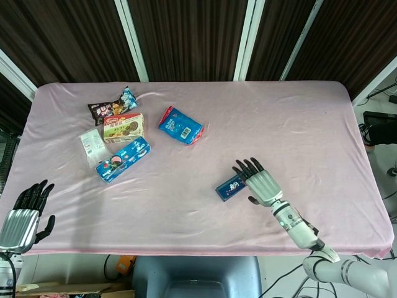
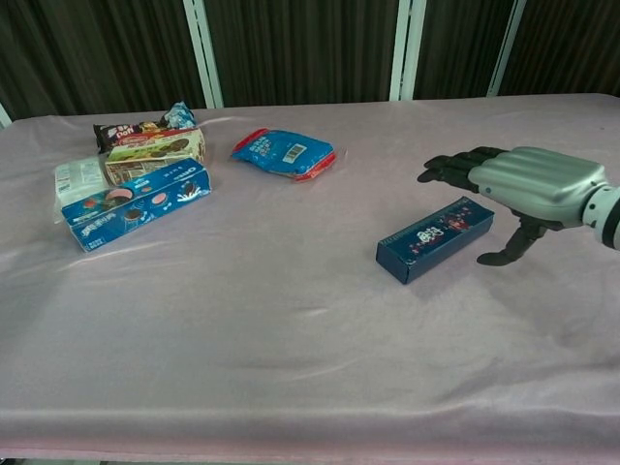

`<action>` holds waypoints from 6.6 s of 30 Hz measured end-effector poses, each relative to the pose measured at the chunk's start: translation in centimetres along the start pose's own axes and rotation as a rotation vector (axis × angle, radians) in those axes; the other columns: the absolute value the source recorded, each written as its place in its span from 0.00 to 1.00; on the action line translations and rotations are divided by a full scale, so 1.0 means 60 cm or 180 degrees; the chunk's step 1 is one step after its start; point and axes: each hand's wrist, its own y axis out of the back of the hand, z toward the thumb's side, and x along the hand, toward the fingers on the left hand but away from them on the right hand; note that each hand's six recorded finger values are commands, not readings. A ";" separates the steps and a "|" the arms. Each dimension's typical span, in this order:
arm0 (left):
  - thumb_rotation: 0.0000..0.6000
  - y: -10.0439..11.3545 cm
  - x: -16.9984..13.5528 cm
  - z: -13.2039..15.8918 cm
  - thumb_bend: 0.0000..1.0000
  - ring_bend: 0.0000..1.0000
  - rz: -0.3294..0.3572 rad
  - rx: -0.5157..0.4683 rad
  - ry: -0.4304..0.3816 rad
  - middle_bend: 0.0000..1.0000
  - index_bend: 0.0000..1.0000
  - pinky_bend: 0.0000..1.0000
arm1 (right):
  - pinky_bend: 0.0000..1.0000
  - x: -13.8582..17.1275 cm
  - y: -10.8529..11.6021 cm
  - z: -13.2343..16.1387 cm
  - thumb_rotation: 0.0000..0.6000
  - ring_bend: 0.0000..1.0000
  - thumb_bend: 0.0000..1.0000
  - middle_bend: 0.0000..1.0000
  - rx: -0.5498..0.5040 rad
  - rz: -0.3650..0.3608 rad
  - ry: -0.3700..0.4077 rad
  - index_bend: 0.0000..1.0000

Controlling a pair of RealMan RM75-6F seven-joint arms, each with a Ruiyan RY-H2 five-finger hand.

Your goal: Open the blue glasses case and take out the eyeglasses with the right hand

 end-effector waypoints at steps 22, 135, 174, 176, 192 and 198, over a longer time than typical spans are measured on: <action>1.00 -0.004 -0.003 -0.001 0.44 0.00 -0.0052 0.0026 0.0015 0.02 0.00 0.12 | 0.00 -0.091 0.004 0.081 1.00 0.00 0.34 0.00 -0.0199 0.0057 -0.0059 0.04; 1.00 -0.011 -0.007 0.008 0.44 0.02 -0.0071 0.0105 0.0012 0.03 0.00 0.14 | 0.00 -0.006 0.001 0.011 1.00 0.00 0.48 0.00 -0.0334 0.0499 0.0086 0.35; 1.00 -0.006 -0.012 0.005 0.44 0.02 -0.0055 0.0070 0.0010 0.03 0.00 0.14 | 0.00 0.139 -0.033 0.036 1.00 0.00 0.48 0.00 0.0015 0.0692 0.0501 0.40; 1.00 -0.008 -0.012 0.008 0.44 0.02 -0.0071 0.0076 -0.0008 0.03 0.00 0.14 | 0.00 0.149 -0.034 0.025 1.00 0.00 0.48 0.00 0.0000 0.0692 0.0469 0.40; 1.00 -0.015 -0.009 0.014 0.44 0.02 -0.0112 0.0105 -0.0032 0.03 0.00 0.15 | 0.00 0.142 -0.054 -0.079 1.00 0.00 0.48 0.00 0.0100 0.0633 -0.0030 0.40; 1.00 -0.019 -0.005 0.014 0.44 0.03 -0.0141 0.0123 -0.0021 0.03 0.00 0.15 | 0.00 0.096 -0.046 -0.094 1.00 0.00 0.48 0.00 0.0112 0.0566 -0.0195 0.39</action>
